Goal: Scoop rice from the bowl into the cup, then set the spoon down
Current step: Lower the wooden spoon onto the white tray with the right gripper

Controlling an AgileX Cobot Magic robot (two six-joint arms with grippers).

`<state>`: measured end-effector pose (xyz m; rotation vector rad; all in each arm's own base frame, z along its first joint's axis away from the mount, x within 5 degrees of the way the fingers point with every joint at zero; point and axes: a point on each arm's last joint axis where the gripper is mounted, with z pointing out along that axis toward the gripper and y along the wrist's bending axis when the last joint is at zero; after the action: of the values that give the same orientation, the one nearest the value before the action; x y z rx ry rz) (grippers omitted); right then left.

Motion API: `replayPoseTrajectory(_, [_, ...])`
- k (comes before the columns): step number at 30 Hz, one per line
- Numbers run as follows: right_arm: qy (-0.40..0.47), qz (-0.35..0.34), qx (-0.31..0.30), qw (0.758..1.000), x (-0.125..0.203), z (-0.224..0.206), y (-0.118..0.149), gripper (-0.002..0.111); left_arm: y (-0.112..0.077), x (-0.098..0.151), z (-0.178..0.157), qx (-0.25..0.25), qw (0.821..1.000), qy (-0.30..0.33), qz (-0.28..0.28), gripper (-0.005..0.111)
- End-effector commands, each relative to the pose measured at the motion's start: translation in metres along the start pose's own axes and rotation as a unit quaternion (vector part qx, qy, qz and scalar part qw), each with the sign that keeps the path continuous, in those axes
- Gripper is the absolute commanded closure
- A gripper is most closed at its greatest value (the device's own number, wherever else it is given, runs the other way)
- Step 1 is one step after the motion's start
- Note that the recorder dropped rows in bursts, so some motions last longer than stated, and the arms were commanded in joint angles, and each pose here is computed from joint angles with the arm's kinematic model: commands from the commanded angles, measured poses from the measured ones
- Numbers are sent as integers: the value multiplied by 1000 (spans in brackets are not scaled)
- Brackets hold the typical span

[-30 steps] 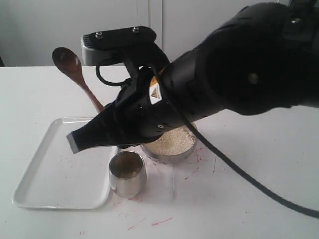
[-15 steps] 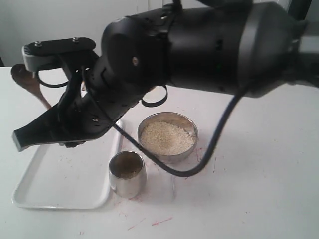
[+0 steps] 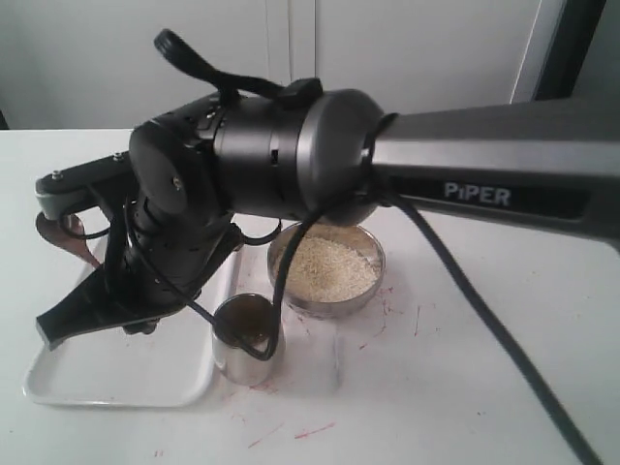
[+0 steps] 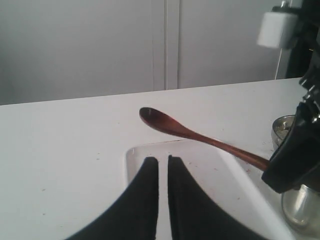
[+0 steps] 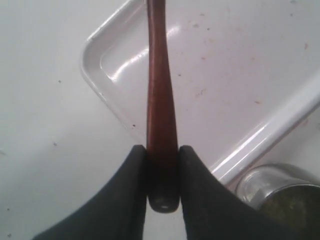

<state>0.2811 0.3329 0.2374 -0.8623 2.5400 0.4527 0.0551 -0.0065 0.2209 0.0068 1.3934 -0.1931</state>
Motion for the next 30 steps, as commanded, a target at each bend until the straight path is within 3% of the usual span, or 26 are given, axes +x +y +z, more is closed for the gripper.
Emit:
replayPoseTrajectory(1, [14, -12, 9, 1000, 2, 16, -2, 108, 0, -2, 0, 2, 1000, -6, -3, 92])
replayPoseTrajectory(30, [72, -34, 55, 995, 5, 69, -13, 108, 0, -2, 0, 2, 1000, -6, -3, 92])
